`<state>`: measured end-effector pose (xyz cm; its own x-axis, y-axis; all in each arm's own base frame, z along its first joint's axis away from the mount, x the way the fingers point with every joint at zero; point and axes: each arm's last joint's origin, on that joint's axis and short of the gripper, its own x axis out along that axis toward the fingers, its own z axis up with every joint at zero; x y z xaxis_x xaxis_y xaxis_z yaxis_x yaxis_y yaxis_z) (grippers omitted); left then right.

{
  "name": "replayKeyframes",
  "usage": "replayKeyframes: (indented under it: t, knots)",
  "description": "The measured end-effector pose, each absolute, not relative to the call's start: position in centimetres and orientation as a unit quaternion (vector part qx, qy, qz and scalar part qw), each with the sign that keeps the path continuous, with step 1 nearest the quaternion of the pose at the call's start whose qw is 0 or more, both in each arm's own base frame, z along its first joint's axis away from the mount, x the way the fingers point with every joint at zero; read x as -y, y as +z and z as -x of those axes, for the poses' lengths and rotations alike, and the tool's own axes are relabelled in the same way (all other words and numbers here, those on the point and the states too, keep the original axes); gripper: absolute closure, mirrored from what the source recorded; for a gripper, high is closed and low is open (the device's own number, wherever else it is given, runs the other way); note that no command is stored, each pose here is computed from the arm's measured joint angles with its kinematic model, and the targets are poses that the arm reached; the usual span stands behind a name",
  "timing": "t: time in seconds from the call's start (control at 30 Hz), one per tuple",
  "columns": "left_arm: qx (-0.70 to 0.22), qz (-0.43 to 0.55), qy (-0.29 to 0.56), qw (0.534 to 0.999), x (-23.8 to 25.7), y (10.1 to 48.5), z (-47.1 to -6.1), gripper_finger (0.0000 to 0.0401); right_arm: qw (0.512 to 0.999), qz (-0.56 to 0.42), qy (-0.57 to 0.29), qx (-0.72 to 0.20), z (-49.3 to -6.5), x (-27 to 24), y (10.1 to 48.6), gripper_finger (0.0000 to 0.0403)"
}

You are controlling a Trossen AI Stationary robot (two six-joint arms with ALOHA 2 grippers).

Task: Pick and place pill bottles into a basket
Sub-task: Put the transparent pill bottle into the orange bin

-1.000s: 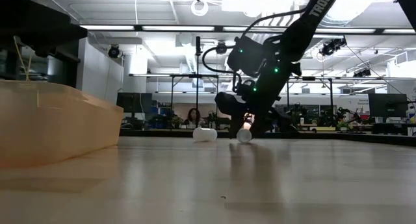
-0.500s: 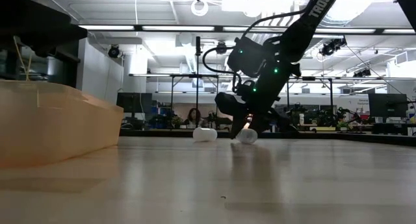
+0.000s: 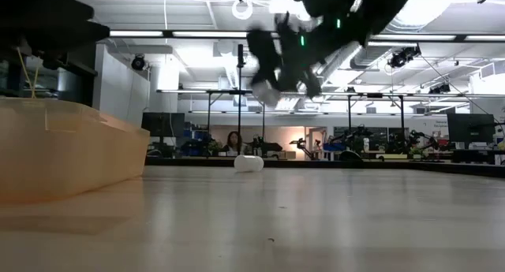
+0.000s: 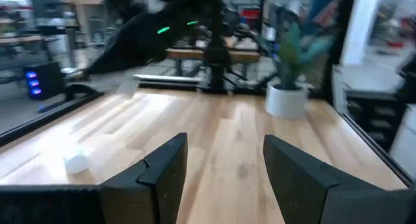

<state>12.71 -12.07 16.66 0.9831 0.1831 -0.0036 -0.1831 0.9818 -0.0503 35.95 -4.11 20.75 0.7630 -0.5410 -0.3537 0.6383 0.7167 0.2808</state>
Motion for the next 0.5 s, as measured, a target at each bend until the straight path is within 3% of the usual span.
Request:
replayKeyframes:
  t: [0.13,0.3,0.5]
  knots:
    - [0.020,0.053,0.124,0.991,11.2,17.2,-13.5,0.0164,0.957,-0.132,-0.257,0.004,-36.9,1.6,23.8,0.0269]
    - [0.054,0.079,0.087,0.992,9.5,18.0,-15.2,0.0164,0.977,-0.086,-0.130,0.145,-37.2,0.3,26.5,0.0268]
    - [0.114,0.082,0.022,0.990,7.3,20.0,-17.6,0.0164,0.976,-0.054,-0.032,0.208,-37.1,-0.2,27.4,0.0269]
